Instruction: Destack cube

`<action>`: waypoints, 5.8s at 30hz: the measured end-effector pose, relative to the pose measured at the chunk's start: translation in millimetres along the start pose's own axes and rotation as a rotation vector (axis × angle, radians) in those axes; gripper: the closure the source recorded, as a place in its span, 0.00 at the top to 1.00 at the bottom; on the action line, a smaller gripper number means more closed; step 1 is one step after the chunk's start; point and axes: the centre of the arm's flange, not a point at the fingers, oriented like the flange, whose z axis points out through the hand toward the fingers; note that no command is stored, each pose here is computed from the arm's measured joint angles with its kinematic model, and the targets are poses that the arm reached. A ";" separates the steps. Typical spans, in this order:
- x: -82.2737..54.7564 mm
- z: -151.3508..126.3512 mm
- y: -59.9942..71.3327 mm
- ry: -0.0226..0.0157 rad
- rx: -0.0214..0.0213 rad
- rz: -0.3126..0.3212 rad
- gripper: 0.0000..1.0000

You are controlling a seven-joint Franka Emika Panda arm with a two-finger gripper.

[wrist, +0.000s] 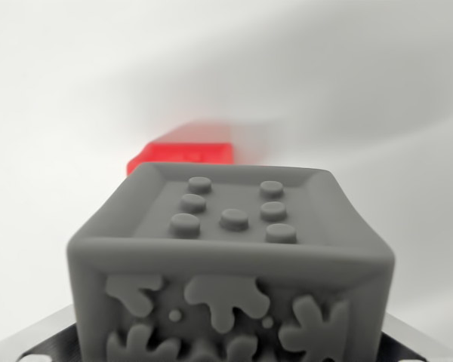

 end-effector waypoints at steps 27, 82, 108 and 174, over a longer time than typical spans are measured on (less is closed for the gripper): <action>47.8 16.7 10.3 -0.0011 -0.0002 0.079 0.00; 147.9 50.6 31.6 -0.0013 -0.0002 0.242 0.00; 182.5 78.6 38.9 0.0003 -0.0005 0.297 0.00; 182.3 127.2 38.4 -0.0004 -0.0003 0.297 1.00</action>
